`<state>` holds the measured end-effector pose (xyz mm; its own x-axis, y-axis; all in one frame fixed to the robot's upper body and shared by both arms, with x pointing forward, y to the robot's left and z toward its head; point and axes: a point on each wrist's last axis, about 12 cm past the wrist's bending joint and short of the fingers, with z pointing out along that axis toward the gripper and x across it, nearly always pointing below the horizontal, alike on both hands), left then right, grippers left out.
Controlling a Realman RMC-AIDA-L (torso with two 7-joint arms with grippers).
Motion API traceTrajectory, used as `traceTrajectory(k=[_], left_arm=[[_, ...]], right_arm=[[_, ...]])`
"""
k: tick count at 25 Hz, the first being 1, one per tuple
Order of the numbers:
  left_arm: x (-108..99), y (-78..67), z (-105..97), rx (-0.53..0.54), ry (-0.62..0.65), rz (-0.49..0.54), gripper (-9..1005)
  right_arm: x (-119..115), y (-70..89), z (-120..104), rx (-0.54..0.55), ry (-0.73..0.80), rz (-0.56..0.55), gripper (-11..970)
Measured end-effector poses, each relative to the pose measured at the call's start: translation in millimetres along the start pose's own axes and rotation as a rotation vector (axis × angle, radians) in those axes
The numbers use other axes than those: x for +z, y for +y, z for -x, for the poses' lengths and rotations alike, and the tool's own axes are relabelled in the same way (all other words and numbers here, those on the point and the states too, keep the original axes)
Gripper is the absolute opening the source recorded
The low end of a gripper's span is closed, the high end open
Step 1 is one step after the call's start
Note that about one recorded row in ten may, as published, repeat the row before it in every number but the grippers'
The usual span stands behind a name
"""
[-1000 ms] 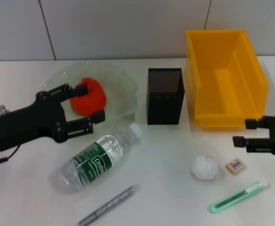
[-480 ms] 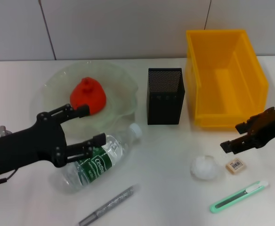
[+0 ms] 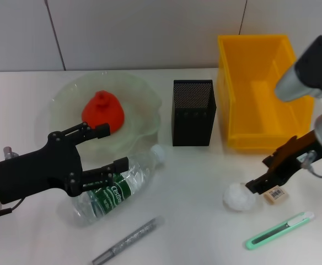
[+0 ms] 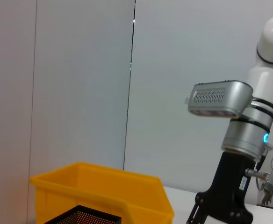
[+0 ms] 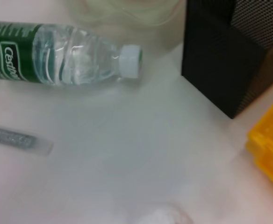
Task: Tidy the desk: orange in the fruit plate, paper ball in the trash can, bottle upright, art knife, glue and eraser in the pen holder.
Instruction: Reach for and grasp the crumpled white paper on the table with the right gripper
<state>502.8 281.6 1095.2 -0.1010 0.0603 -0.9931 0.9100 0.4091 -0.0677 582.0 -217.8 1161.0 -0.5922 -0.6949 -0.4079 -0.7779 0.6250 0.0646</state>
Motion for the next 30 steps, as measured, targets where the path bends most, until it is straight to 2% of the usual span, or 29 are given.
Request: traceTrajectory(k=[6, 28, 30], left_arm=[[1, 0.7, 1, 0.002, 0.0, -0.003, 823], [-3, 3.0, 3, 0.007, -0.003, -0.001, 819], [-3, 3.3, 3, 0.008, -0.002, 0.001, 819]], right_arm=[[18, 7.8, 9, -0.018, -0.005, 0.044, 765], [36, 7.5, 4, 0.035, 0.029, 0.071, 760], [37, 8.2, 4, 0.032, 0.032, 0.071, 716]])
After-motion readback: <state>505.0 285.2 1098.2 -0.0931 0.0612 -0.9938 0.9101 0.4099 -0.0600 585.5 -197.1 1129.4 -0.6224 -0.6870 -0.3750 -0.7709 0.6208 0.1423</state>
